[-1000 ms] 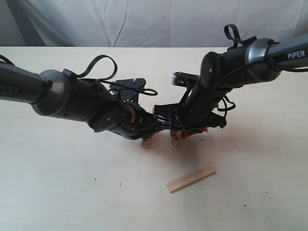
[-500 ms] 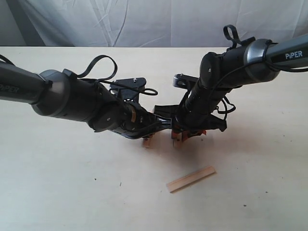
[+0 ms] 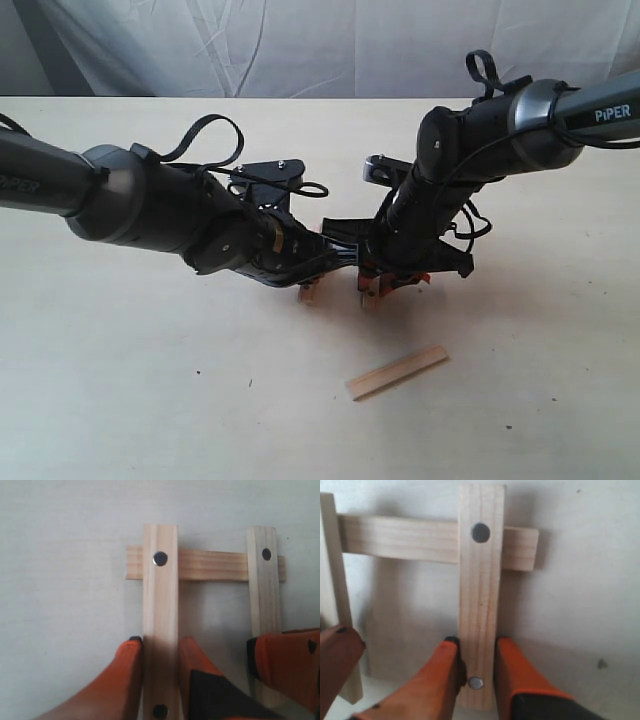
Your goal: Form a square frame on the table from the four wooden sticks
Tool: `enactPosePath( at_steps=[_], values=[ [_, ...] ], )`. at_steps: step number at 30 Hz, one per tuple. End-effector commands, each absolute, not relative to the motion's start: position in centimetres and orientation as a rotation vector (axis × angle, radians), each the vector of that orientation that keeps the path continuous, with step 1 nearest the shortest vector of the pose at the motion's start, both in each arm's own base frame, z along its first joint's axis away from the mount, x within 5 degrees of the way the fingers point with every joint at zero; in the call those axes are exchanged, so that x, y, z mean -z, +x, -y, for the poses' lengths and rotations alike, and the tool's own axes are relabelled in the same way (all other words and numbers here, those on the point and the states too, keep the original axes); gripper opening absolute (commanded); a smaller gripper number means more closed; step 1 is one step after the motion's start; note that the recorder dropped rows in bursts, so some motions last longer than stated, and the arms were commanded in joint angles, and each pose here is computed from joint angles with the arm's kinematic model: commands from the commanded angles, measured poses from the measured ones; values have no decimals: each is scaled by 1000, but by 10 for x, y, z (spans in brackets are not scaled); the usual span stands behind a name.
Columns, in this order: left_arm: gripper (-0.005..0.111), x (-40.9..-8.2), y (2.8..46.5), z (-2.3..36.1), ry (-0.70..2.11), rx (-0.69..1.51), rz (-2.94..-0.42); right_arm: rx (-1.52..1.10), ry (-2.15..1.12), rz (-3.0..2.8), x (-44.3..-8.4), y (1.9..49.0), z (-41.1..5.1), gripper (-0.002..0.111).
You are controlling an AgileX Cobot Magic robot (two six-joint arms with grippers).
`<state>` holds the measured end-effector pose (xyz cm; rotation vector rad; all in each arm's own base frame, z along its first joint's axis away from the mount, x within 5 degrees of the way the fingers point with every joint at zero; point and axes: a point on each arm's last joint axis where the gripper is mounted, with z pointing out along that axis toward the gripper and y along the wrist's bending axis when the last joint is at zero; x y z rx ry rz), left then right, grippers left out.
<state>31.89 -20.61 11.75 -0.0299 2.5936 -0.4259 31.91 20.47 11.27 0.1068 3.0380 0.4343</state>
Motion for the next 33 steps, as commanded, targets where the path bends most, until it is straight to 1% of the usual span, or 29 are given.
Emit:
enactPosePath(
  at_steps=[1, 2, 3, 8, 13, 16, 21, 23, 28, 30, 33],
  values=[
    [0, -120, 319, 205, -30, 432, -2585, -434, 110, -3035, -114, 318, -204, 39],
    [0, -120, 319, 205, -30, 432, -2585, -435, 110, -3032, -114, 318, -204, 44],
    [0, -120, 319, 205, -30, 432, -2585, -436, 111, -3027, -114, 319, -204, 47],
    [0, -120, 319, 205, -30, 432, -2585, -448, 124, -3010, -118, 320, -205, 46],
    [0, -120, 318, 205, -31, 425, -2591, -489, 126, -2940, -137, 322, -204, 46],
    [0, -119, 317, 204, -32, 411, -2606, -505, 160, -2906, -149, 327, -195, 46],
    [1, -118, 316, 203, -35, 391, -2626, -496, 188, -2900, -156, 331, -183, 46],
    [7, -118, 316, 203, -35, 391, -2626, -485, 180, -2901, -156, 331, -182, 46],
    [31, -118, 316, 203, -35, 391, -2626, -474, 167, -2899, -156, 331, -181, 46],
    [37, -118, 316, 203, -35, 391, -2626, -474, 167, -2899, -156, 331, -181, 46],
    [38, -118, 316, 202, -35, 389, -2628, -461, 153, -2898, -156, 331, -181, 46]
  ],
)
